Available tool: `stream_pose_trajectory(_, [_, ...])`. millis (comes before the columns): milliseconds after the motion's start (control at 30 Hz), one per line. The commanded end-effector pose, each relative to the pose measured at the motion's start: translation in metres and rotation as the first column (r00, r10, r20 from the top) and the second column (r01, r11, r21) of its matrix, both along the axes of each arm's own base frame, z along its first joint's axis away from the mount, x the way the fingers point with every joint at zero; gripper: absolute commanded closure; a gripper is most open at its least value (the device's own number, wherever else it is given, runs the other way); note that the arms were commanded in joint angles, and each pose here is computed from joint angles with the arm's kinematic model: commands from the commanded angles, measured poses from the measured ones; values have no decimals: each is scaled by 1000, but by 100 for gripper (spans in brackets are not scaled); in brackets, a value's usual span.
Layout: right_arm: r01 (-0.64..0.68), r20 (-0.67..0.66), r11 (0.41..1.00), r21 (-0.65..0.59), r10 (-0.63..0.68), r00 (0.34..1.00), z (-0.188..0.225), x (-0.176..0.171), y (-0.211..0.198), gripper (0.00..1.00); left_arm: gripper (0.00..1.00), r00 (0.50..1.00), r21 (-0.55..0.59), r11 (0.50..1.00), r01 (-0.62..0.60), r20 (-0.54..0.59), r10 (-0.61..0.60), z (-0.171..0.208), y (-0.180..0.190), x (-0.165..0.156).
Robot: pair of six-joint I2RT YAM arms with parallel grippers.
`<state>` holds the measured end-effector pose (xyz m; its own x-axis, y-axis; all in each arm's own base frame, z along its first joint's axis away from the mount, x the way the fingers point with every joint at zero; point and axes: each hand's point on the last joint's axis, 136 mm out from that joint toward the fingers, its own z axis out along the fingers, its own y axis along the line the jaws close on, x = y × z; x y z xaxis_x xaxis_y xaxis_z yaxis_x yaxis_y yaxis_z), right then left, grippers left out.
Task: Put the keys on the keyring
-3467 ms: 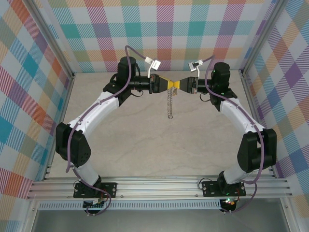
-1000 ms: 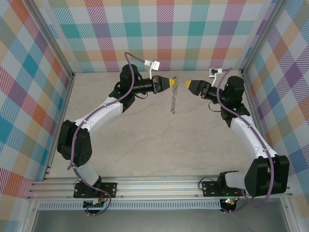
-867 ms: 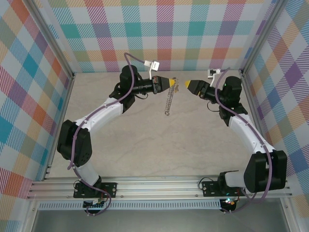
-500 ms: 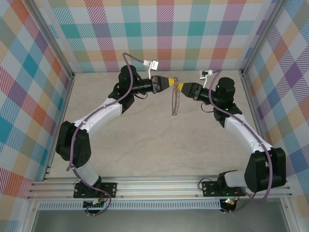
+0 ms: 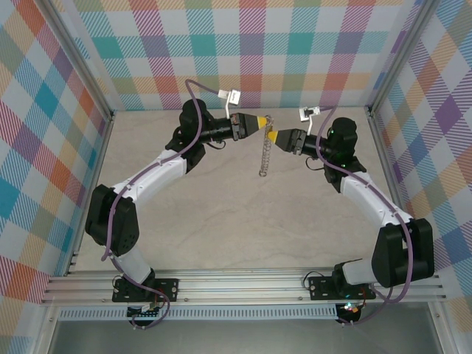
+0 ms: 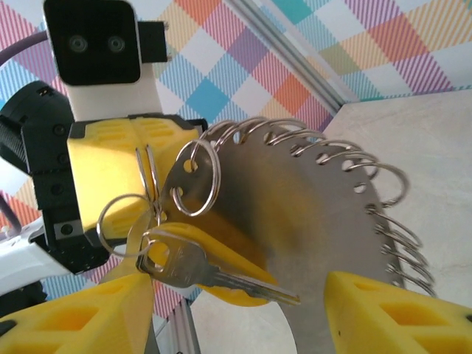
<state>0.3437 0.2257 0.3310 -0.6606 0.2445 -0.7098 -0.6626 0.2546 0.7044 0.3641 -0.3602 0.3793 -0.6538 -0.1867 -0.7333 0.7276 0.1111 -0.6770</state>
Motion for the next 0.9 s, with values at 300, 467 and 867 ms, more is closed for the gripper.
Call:
stream_pose_trajectory(300, [-146, 142, 989, 3, 144, 979, 26, -21, 12, 43, 100, 995, -83, 993, 79, 63, -74, 31, -3, -17])
stream_pose_trajectory(467, [-161, 153, 987, -2, 159, 975, 26, -22, 13, 56, 100, 995, -86, 992, 90, 55, -85, 29, -4, -18])
stream_pose_trajectory(867, [-194, 154, 981, -11, 193, 969, 26, -32, 13, 95, 100, 997, -91, 994, 54, 54, -50, 33, -2, -14])
